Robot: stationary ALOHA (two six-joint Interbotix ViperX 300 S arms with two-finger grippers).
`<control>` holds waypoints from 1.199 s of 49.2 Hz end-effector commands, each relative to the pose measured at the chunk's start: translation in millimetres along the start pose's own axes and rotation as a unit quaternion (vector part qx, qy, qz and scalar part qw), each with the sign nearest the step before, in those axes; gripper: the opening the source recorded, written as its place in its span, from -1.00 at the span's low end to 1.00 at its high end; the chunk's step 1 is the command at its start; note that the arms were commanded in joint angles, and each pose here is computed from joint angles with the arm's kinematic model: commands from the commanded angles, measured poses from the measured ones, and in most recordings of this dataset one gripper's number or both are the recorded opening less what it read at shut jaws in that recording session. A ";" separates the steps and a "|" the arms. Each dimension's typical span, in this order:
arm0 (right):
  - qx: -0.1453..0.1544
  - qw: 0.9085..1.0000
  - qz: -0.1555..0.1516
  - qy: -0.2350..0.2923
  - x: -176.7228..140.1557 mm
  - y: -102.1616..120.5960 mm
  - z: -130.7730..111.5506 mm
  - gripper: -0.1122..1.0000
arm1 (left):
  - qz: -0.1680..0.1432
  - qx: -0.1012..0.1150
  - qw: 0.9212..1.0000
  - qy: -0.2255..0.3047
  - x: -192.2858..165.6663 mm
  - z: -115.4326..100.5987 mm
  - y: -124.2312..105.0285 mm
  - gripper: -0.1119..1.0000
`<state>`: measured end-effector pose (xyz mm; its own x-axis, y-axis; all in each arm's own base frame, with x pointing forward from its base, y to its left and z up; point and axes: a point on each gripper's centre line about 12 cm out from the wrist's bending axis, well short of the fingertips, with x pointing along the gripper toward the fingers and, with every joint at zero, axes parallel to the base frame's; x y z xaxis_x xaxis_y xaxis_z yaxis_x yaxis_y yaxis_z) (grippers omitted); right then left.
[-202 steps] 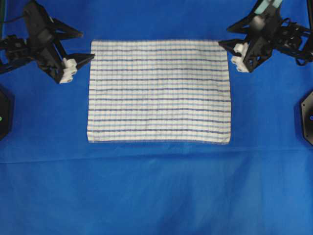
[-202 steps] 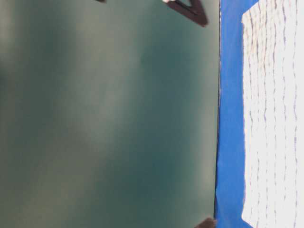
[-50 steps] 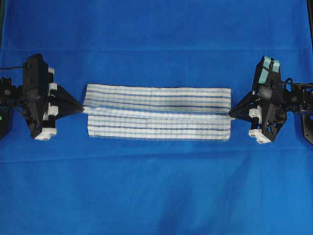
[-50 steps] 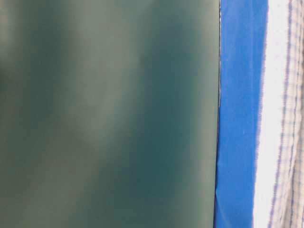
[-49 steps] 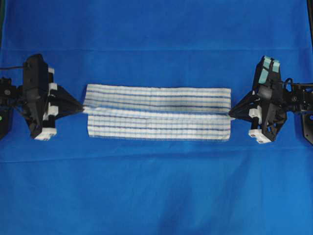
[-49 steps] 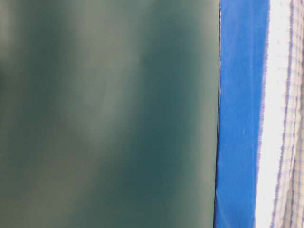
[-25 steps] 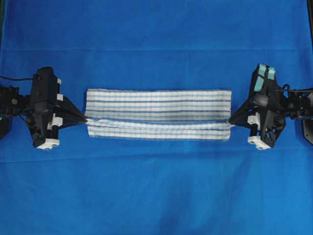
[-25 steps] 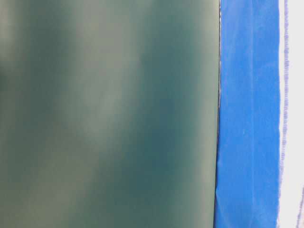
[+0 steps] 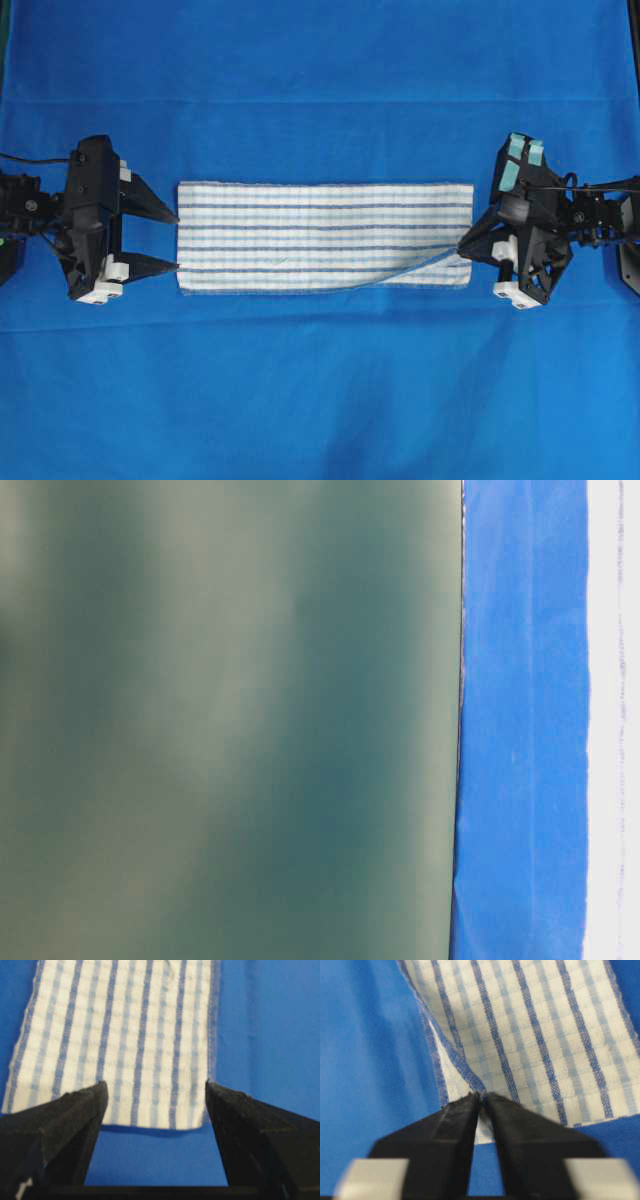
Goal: Fold the blue towel.
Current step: 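Release the folded edge and open both grippers, then grasp the short ends of the folded strip with both grippers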
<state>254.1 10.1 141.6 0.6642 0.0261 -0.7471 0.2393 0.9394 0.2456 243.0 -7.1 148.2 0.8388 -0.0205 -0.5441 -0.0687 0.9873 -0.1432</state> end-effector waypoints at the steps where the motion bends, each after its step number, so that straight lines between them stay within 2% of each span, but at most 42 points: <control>1: -0.010 1.000 0.003 -0.014 -5.2 4.4 12.8 0.01 | 0.005 0.000 1.000 -0.023 -4.8 17.4 2.3 0.43; 5: -0.019 1.000 -0.004 -0.015 -8.2 1.3 16.5 0.38 | 0.015 0.006 0.999 -0.029 -10.0 23.2 7.7 0.42; 7: -0.020 1.000 -0.009 -0.016 -9.9 -1.9 17.8 0.46 | 0.020 0.009 0.999 -0.032 -12.2 26.0 10.2 0.42; 12: -0.014 0.999 -0.025 -0.025 -14.3 -13.6 21.5 0.36 | 0.033 0.013 0.999 -0.039 -16.1 27.9 17.6 0.42; 23: -0.009 0.997 -0.061 -0.038 -18.8 -38.4 27.0 0.37 | 0.067 0.005 0.997 -0.033 -14.2 28.7 36.8 0.42; 35: -0.007 0.996 -0.078 -0.034 -16.1 -49.6 27.8 0.37 | 0.073 0.001 0.997 -0.004 0.0 23.4 41.5 0.42; 46: 0.009 0.995 -0.095 -0.013 -2.6 -64.3 21.8 0.37 | 0.086 -0.009 0.995 0.043 21.6 8.3 52.0 0.42; 59: 0.025 0.993 -0.111 0.027 26.4 -82.0 7.5 0.37 | 0.111 -0.031 0.987 0.110 44.5 -18.9 72.4 0.42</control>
<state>251.8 -65.3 109.4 0.5516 -0.1568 -0.8192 0.4106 0.9060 0.1031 258.9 56.2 98.3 0.6601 0.1462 -0.7369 -0.2684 0.9620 -0.0495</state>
